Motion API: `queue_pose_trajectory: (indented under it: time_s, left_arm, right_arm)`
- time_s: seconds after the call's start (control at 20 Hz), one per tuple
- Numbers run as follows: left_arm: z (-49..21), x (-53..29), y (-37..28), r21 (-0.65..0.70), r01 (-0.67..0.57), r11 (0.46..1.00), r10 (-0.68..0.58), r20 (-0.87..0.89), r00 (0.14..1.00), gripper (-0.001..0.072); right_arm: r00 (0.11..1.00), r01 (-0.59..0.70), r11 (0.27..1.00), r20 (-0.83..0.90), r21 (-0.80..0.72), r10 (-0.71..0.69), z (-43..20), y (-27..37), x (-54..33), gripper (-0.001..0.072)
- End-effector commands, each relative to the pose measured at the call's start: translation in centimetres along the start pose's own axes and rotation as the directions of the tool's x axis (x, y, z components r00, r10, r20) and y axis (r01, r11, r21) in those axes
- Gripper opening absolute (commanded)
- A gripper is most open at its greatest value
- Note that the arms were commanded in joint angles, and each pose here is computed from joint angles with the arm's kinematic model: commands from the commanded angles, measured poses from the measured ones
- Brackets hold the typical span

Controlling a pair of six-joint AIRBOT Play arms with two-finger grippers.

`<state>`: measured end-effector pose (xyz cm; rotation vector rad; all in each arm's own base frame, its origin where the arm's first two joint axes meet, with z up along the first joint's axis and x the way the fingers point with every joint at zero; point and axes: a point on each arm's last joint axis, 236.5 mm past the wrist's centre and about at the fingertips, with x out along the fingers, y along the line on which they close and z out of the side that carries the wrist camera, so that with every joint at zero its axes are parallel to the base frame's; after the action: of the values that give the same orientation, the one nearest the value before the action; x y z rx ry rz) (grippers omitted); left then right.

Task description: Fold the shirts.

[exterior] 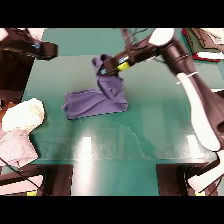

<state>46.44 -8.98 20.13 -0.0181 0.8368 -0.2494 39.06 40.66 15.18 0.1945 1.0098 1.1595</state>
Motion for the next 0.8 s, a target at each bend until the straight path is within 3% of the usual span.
queue_pose_trajectory:
  time_s: [0.0, 0.05, 0.15, 0.2, 0.25, 0.4, 0.75]
  left_arm:
    - [-0.4, -3.0, 1.0, 0.014, -0.041, 0.999, 0.041, 0.002, 0.999, 0.0026]
    - [-0.7, -3.0, 1.0, 0.014, -0.041, 0.999, 0.041, -0.008, 0.999, 0.0026]
    - [-0.9, -3.0, 1.0, 0.014, -0.040, 0.999, 0.040, -0.020, 0.999, 0.0026]
    - [-1.0, -3.0, 1.0, 0.014, -0.040, 0.999, 0.040, -0.023, 0.999, 0.0026]
    - [-1.1, -3.0, 1.0, 0.015, -0.040, 0.999, 0.041, -0.026, 0.999, 0.0026]
    - [-1.4, -3.0, 1.0, 0.015, -0.039, 0.999, 0.040, -0.039, 0.998, 0.0026]
    - [-1.3, -3.0, 0.7, 0.011, -0.027, 1.000, 0.028, -0.036, 0.999, 0.0026]
  right_arm:
    - [1.000, -0.018, 0.999, 0.005, -0.030, 0.018, -0.9, 0.4, 7.6, 0.0019]
    - [0.999, -0.028, 0.998, 0.017, -0.060, 0.029, -1.0, 1.1, 10.0, 0.0034]
    - [0.998, -0.064, 0.989, -0.009, -0.133, 0.063, -2.1, 3.5, 13.6, 0.0468]
    - [0.997, -0.081, 0.985, -0.028, -0.152, 0.078, -2.7, 4.5, 14.3, 0.0600]
    - [0.996, -0.085, 0.983, -0.044, -0.163, 0.079, -3.1, 4.9, 14.3, 0.0637]
    - [0.995, -0.062, 0.992, -0.091, -0.112, 0.052, -4.3, 2.7, 11.1, 0.0634]
    - [0.975, 0.185, 0.964, -0.158, 0.192, -0.156, -9.1, -14.3, -1.6, 0.0628]
